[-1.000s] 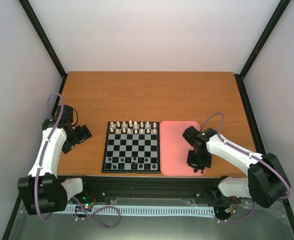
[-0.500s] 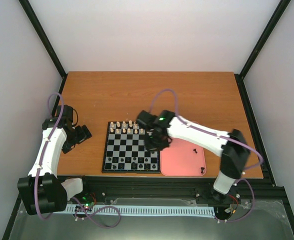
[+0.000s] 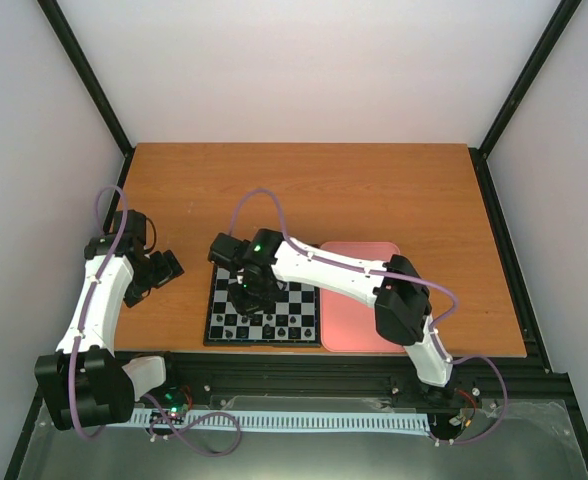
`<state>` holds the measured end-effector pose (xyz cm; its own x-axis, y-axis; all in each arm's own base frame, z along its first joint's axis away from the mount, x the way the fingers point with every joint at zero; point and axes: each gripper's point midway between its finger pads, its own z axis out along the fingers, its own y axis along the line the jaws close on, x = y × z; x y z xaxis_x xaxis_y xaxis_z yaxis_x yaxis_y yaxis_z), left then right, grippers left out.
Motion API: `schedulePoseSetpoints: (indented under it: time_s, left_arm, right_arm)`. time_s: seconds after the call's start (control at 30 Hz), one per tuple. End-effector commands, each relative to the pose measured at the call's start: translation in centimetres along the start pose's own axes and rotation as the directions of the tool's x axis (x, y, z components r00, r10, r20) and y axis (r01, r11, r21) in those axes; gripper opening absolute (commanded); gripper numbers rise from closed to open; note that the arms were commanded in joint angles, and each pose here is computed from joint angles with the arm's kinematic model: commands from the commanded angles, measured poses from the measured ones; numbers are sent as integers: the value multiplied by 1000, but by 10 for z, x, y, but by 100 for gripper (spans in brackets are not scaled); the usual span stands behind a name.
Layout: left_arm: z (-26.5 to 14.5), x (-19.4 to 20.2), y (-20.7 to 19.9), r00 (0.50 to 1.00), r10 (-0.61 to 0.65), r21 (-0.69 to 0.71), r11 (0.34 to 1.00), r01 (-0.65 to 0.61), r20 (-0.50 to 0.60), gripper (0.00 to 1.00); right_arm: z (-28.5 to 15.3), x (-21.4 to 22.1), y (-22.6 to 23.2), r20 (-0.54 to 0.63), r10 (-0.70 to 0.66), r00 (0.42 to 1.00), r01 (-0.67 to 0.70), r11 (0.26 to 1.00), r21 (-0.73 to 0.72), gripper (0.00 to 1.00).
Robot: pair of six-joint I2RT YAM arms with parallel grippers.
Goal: Set up the chess pieces on the board
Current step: Place the chess piece on the chessboard.
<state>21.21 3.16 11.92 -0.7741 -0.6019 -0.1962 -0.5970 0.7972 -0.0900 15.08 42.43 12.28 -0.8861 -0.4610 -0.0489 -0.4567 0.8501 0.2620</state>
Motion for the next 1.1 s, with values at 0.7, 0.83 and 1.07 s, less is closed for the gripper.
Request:
schedulePoseSetpoints:
  time_s: [0.7, 0.83, 1.07]
  left_arm:
    - [-3, -4, -3, 1000, 15, 14, 1000, -15, 24, 100]
    - [-3, -3, -3, 1000, 16, 16, 1000, -16, 22, 100]
    - [-2, -3, -4, 1000, 18, 18, 1000, -18, 19, 100]
  right_arm:
    - [54, 21, -10, -110, -44, 993, 53, 995, 80, 3]
    - [61, 22, -10, -120, -48, 992, 58, 995, 85, 3]
    - [68, 23, -11, -131, -45, 990, 57, 994, 88, 3]
